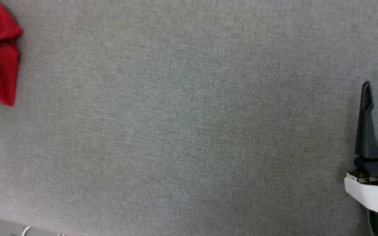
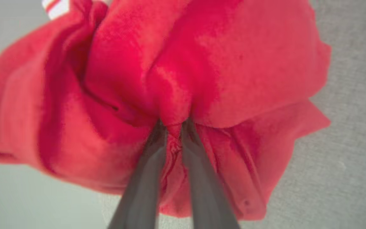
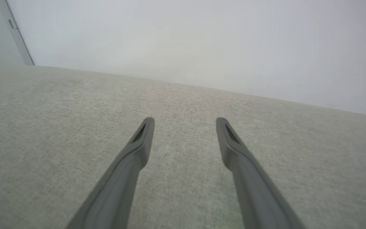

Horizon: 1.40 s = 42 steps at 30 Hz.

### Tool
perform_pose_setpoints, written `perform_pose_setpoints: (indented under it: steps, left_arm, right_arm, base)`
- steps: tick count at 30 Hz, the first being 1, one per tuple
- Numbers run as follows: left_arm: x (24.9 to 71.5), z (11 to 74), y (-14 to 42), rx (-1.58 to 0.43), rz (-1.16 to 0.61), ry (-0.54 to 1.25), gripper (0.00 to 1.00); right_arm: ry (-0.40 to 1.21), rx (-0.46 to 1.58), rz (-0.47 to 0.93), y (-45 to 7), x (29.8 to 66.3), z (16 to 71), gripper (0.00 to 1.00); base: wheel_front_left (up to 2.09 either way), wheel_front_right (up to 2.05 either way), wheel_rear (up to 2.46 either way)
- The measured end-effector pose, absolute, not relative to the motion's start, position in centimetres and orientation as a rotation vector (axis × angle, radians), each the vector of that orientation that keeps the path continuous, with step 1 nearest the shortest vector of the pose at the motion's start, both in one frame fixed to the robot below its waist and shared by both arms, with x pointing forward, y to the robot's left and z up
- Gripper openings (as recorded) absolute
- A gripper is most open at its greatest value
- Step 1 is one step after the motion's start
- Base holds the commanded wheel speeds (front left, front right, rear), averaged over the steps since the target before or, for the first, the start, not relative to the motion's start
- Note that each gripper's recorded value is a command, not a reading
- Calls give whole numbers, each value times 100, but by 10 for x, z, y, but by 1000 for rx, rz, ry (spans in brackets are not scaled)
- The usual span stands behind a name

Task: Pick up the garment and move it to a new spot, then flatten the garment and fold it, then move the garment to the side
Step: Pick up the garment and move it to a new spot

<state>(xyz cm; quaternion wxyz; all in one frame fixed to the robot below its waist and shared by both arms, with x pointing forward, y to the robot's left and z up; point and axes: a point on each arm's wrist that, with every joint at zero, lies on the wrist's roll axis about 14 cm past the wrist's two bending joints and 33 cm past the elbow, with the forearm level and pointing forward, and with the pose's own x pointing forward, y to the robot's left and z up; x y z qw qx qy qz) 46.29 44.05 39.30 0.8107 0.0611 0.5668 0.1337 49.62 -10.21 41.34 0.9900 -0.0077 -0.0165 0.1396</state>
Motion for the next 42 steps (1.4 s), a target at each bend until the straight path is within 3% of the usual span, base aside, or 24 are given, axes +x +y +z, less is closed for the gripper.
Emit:
perform_pose_setpoints:
  steps: [11,21,32,36,42]
  left_arm:
    - [499,529,416,357,176,911,0]
    - [526,627,311,541,-64,667,0]
    - [545,656,154,637,-413,494,0]
    - [538,651,75,678,-607,439,0]
    - [518,636,6,717,-800,400,0]
  right_arm:
    - [-83,27,281,-103,473,461,100]
    - [-139,40,233,-123,440,503,100]
    - [-156,21,98,-171,399,523,100]
    - [-161,8,20,-197,377,530,100]
    - [-165,-9,-46,-217,360,535,100]
  base:
    - [0,0,0]
    - [0,0,0]
    - [0,0,0]
    - [0,0,0]
    - [0,0,0]
